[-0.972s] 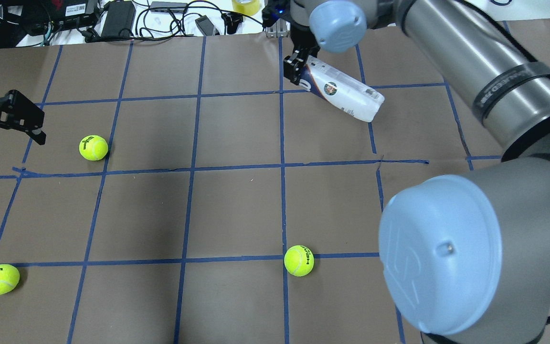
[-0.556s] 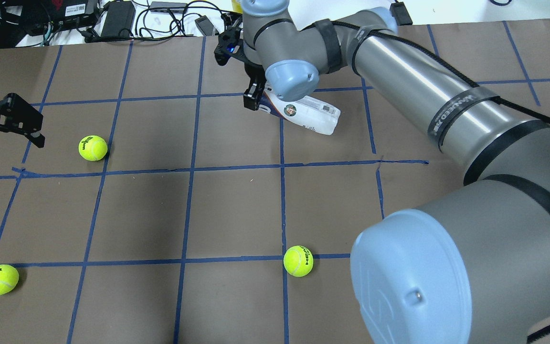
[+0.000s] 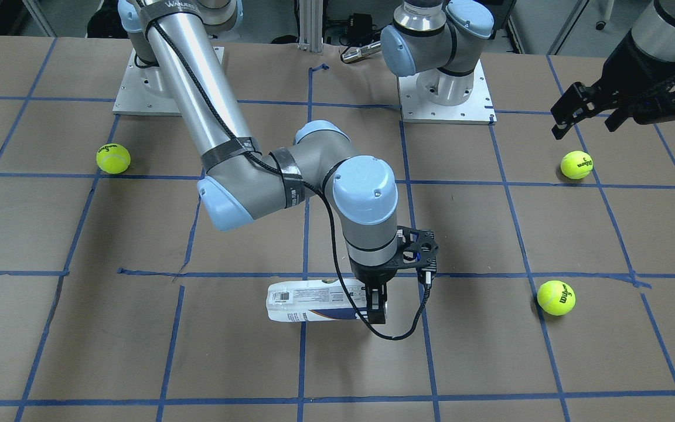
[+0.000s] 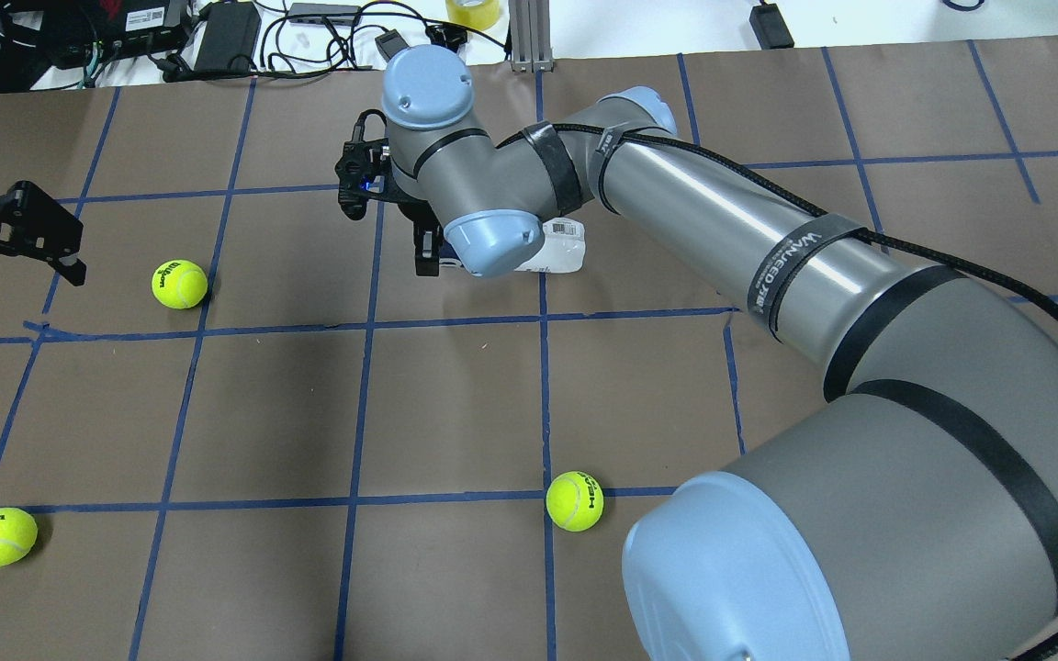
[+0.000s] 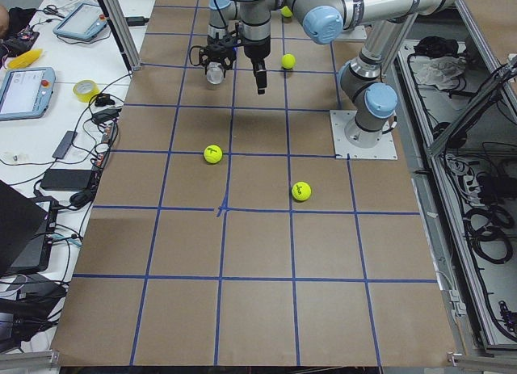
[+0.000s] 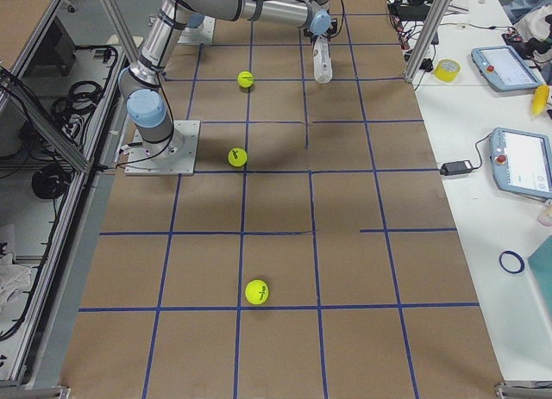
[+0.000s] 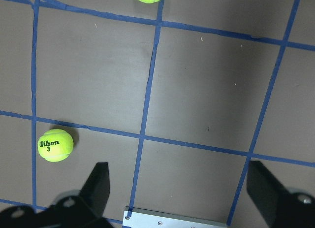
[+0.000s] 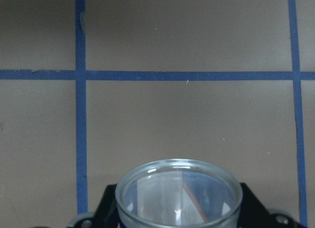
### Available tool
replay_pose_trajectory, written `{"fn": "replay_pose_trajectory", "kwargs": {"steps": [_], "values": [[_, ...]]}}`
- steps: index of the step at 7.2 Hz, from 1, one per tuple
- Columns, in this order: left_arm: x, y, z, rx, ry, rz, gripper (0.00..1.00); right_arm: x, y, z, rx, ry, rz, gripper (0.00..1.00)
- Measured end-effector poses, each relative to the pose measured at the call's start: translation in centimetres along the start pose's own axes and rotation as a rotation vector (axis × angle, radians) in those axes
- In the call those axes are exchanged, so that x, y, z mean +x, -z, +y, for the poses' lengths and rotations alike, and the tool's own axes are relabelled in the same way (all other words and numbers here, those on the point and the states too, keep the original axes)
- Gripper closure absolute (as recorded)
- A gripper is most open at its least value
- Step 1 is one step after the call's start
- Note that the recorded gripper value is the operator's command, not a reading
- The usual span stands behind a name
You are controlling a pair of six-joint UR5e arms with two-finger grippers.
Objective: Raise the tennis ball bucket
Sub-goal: 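Carry the can toward the table center and set it down lying flat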
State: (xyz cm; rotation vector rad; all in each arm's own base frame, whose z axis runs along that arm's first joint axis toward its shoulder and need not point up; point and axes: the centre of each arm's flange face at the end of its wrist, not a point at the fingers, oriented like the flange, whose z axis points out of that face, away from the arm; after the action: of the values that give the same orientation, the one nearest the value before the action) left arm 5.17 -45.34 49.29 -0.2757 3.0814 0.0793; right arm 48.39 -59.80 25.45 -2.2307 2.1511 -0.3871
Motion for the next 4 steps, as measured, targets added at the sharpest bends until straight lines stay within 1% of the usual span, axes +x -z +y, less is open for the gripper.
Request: {"fn": "replay_pose_trajectory", "kwargs": {"steps": [1, 2, 3, 4], "values": [[0.0, 0.0, 0.0, 0.000, 0.000, 0.000, 0.00, -0.2, -0.2, -0.1, -0.005, 0.046, -0.001, 0.49], [0.0, 0.0, 0.0, -0.001, 0.000, 0.001, 0.00, -0.2, -0.7, 0.1, -0.012, 0.063, -0.002, 0.42], [0.0, -0.1, -0.1, -0.002, 0.000, 0.005, 0.00, -0.2, -1.3, 0.2, -0.023, 0.067, -0.006, 0.19], [0.0, -0.1, -0.1, -0.001, 0.001, 0.008, 0.00, -0.2, -1.9, 0.4, -0.030, 0.067, -0.013, 0.05]]}}
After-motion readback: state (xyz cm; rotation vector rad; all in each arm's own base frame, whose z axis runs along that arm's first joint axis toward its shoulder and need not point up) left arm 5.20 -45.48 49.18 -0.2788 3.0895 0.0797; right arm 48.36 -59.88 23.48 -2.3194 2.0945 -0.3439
